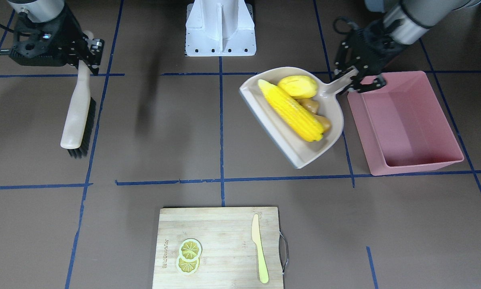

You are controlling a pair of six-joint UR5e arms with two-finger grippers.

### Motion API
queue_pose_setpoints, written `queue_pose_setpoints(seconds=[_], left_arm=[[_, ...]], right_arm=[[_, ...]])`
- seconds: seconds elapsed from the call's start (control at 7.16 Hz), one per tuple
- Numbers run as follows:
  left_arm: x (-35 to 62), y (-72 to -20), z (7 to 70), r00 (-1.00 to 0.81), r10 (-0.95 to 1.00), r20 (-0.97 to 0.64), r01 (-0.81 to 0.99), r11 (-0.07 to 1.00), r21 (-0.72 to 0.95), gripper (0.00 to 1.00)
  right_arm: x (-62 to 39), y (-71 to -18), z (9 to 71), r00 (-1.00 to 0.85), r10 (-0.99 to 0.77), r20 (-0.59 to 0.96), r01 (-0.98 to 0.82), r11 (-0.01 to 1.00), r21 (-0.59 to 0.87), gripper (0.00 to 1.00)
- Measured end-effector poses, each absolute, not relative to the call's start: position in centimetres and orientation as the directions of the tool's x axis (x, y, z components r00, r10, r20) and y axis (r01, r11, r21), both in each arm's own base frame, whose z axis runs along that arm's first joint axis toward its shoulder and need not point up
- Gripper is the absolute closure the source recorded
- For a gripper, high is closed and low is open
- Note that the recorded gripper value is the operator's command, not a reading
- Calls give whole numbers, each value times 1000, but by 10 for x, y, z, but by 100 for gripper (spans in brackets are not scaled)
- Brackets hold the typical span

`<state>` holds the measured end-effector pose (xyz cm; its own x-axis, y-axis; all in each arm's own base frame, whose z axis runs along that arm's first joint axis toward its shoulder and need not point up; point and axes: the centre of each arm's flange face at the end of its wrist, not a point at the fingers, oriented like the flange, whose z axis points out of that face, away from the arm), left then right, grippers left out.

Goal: Sweep and dump trash into bin
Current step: 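Lift the dustpan over the pink bin with the left gripper while the right withdraws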

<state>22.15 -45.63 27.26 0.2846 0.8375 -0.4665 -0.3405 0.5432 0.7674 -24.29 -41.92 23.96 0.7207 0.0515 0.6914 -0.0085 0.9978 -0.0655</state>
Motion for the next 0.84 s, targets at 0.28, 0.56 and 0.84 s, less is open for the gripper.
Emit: queue_pose_setpoints(seconds=[0.28,0.56,0.84], left_arm=[[157,-458,296,321,812,-487,-332,578,745,98],[94,-456,339,405,734,-546,-289,669,685,98],[39,-436,395,466,665,-583,-258,733,630,98]], right_arm=[[-225,-418,264,738,16,674,20,999,-46,100],[-203,-419,292,757,-27,653,57,998,-25,100],[-186,-418,319,772,-48,634,85,996,-28,100]])
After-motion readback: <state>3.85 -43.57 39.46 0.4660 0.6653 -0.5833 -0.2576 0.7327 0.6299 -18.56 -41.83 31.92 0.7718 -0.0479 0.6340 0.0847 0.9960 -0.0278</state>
